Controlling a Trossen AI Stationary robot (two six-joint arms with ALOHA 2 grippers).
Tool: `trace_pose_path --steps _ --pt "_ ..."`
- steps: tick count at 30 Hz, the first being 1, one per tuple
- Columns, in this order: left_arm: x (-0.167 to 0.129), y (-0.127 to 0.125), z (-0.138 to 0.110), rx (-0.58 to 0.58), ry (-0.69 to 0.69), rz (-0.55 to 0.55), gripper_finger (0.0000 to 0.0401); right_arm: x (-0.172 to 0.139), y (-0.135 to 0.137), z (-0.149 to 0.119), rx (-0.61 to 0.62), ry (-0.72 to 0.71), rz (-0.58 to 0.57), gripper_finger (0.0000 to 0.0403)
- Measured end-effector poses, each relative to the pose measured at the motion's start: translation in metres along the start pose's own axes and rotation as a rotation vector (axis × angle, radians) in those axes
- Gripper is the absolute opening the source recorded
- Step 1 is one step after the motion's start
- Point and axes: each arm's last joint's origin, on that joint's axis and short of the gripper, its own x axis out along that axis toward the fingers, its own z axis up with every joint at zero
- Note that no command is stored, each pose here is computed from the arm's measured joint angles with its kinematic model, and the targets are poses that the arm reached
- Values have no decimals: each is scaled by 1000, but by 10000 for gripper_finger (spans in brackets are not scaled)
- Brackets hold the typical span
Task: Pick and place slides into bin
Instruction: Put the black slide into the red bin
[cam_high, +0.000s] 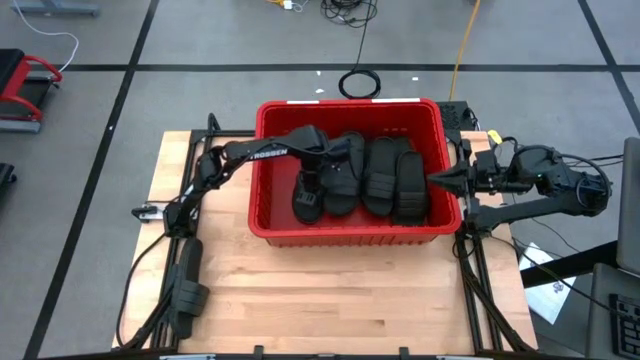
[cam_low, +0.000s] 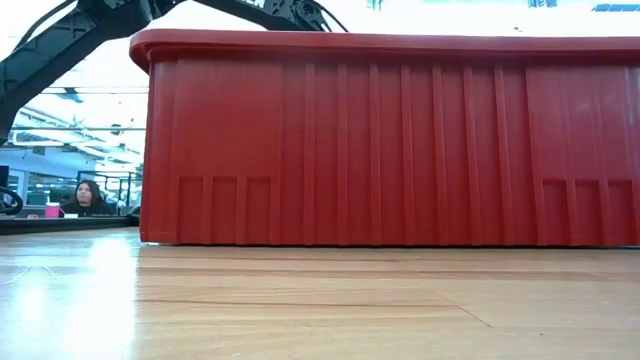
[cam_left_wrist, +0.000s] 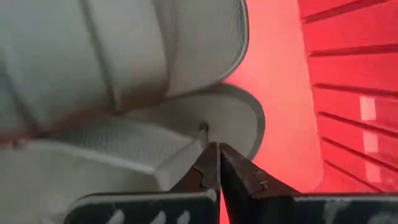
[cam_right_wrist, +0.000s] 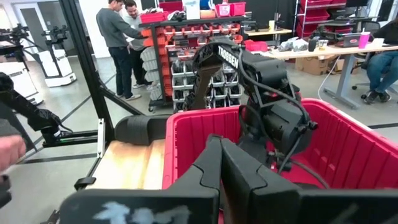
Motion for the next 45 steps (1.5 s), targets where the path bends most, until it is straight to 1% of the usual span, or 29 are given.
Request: trace_pose_path --steps 4,7,10,14,17,18,20,22,26,28,30,34,36,38,39,43,45 --pt "-14 -4 -2 -28 1 77 1 0 1 0 0 2 18 0" --pt "-32 -10 -5 -38 -24 143 0 0 0 0 0 4 18 0" --pt "-58 -21 -11 -26 -66 217 0 0 0 -1 -3 7 16 0" --pt "-103 -47 -22 -2 -195 301 0 0 0 0 -8 5 15 0" --pt "-142 -78 -34 1 -329 359 0 0 1 -1 -19 7 20 0" --pt "-154 -91 -38 1 -384 363 0 0 1 -1 -25 8 41 0" --pt "-176 -118 -46 0 -504 334 0 0 3 -1 -51 12 93 0" --pt "-190 -146 -51 13 -593 297 0 -1 4 -1 -75 14 140 0" --pt "-201 -204 -62 52 -648 210 0 -1 4 -1 -80 17 149 0" --pt "-200 -228 -66 46 -641 154 0 -1 4 -1 -94 20 149 0" --pt "-194 -247 -65 24 -610 133 0 -1 4 -2 -106 20 149 0" --pt "-165 -272 -66 -36 -451 130 0 -1 4 -1 -109 18 149 0" --pt "-142 -275 -71 -119 -321 117 0 -1 4 -1 -109 18 149 0" --pt "-116 -276 -85 -213 -164 110 0 -1 4 -1 -109 18 148 0" --pt "-103 -276 -92 -246 -110 90 0 -1 4 -1 -108 15 147 0" --pt "-57 -281 -123 -337 -22 -38 0 -1 4 1 -91 -5 145 0" --pt "-39 -284 -138 -397 -24 -60 0 -1 4 3 -88 -29 146 0"
